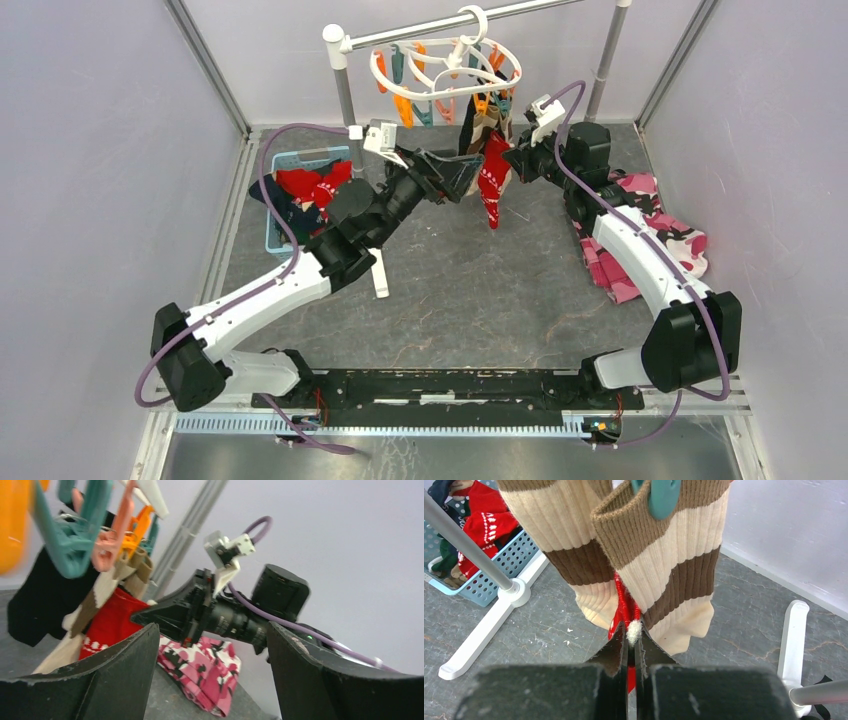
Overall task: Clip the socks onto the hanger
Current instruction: Open the clamp at the hanger.
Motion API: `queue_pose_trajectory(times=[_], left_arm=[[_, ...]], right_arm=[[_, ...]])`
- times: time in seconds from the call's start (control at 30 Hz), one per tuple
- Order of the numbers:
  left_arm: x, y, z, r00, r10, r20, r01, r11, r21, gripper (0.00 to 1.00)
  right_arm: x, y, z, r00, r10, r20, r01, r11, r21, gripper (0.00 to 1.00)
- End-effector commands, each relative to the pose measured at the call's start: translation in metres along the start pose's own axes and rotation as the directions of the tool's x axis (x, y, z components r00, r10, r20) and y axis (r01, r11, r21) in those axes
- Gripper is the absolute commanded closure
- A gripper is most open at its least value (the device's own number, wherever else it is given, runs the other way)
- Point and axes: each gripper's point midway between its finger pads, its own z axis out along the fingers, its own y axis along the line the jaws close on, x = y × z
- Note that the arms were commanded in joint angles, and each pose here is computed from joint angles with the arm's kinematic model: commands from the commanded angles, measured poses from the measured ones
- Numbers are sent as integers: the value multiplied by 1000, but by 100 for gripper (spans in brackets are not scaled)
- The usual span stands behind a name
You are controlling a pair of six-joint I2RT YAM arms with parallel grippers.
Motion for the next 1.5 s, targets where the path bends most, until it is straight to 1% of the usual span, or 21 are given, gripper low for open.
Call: queue_pose_trajectory(times=[0.0,0.27,0.43,0.73,0.93,1.03,1.17,1.47], left_arm=[[-28,20,13,986,140,91,-123,977,-174,17],[-30,35,35,950,293,105,-262,935,-237,18],[-32,37,43,938,321,131,-284,928,-243,18],[-51,37,54,922,337,192,-285,925,-252,17],[-63,44,58,913,353,205,-293,917,-272,17],[-67,46,60,908,370,197,-311,909,-276,19],[-69,50,62,904,389,177,-333,901,-279,26],[-73,53,58,893,427,142,-379,883,-277,32]], right_arm=[[-29,1,-2,997,-16,81,17,1000,-6,100],[-31,2,-4,996,-19,87,19,1000,-9,100],[-32,2,-5,996,-21,90,22,1000,-7,100],[-31,3,-6,996,-20,89,21,1000,-11,100],[-31,2,-7,996,-20,90,21,1000,-8,100],[-31,1,-7,996,-20,91,20,1000,-7,100],[-30,-1,-8,996,-18,92,18,1000,-2,100],[-30,-1,-8,996,-13,90,13,1000,-3,100]])
